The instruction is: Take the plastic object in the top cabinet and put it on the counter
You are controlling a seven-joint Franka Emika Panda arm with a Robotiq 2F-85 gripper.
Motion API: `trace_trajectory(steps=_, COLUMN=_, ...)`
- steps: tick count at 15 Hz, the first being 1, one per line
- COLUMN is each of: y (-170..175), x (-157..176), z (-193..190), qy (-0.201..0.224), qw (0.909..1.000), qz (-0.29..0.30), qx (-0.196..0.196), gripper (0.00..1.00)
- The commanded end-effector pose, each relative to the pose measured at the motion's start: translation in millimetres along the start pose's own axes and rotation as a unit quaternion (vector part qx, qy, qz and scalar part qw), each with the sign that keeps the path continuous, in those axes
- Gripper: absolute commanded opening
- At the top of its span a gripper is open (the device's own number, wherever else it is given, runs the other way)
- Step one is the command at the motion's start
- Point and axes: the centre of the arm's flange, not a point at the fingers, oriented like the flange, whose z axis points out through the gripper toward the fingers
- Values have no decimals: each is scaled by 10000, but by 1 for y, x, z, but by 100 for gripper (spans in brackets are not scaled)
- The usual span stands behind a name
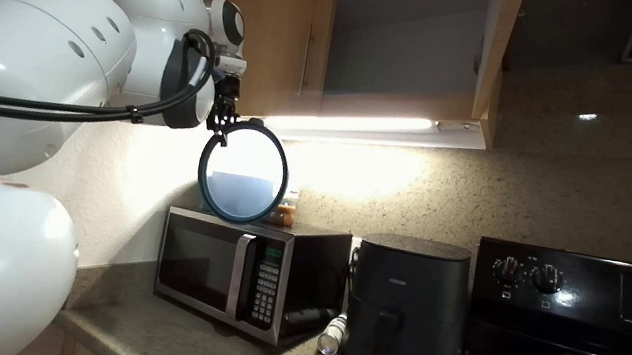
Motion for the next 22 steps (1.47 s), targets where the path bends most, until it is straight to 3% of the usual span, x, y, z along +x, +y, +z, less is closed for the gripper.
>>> trace_trajectory(steps=1, y=5, x=15, z=19, qy=-132, qw=9999, qz=24, qx=39, gripper=4)
trace_trajectory(steps=10, y=-4, x=21, z=22, qy=-390, qw=9991, qz=-71, qx=-166, gripper=3)
trace_trajectory(steps=12, y=3, x=8, z=12, qy=-720, qw=9956, qz=-567, qx=-202, gripper=4)
trace_trajectory(steps=18, y=18, x=-27, z=-6, qy=-1316, qw=9731, qz=-1855, qx=-378, gripper=3)
trace_trajectory(steps=22, y=16, x=-33, z=-1, qy=-1930, qw=9471, qz=-2520, qx=-468, gripper=4)
